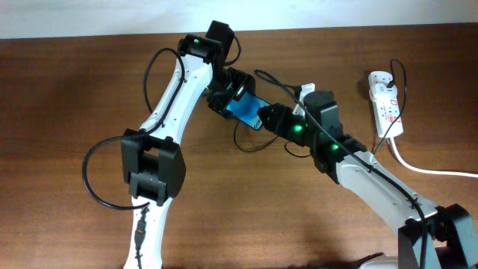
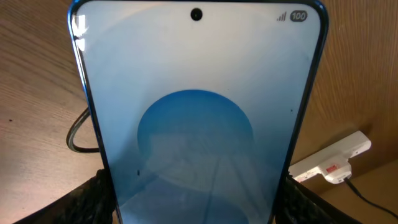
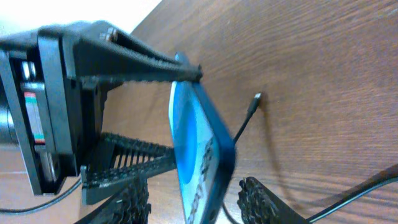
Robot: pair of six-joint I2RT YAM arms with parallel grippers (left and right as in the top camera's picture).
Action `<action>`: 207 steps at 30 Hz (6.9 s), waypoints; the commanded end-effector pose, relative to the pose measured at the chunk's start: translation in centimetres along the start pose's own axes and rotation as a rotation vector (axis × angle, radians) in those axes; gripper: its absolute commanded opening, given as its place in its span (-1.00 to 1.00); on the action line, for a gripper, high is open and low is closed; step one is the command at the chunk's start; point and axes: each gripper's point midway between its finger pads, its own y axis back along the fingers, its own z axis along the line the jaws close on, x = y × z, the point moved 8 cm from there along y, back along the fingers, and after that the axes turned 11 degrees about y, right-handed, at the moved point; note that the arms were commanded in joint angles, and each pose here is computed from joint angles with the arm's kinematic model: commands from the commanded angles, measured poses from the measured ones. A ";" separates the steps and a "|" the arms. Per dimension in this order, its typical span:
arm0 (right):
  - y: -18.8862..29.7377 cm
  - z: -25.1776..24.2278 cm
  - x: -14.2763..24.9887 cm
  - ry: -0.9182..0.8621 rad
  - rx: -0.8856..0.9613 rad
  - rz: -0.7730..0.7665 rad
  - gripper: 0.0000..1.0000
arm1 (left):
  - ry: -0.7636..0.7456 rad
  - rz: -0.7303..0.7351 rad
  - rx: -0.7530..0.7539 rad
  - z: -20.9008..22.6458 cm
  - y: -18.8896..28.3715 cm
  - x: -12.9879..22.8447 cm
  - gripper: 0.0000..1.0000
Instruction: Plug charger to phone and switch on socket
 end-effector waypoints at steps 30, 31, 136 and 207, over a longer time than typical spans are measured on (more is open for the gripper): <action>-1.4 -0.8 -2.4 -0.032 -0.040 -0.104 -0.92 | -0.049 0.137 0.017 -0.6 -0.3 3.8 -0.76; -1.3 -1.1 -2.5 -0.039 -0.042 -0.098 -0.92 | -0.049 0.137 0.017 -0.6 -0.3 3.8 -0.62; -11.3 -1.5 -0.9 0.008 0.106 0.375 0.16 | -0.653 0.200 0.842 -0.2 15.2 -15.7 -1.00; 0.5 7.7 -3.1 0.162 -0.455 0.377 -0.92 | -1.009 0.522 0.936 -4.7 11.7 -3.8 -1.00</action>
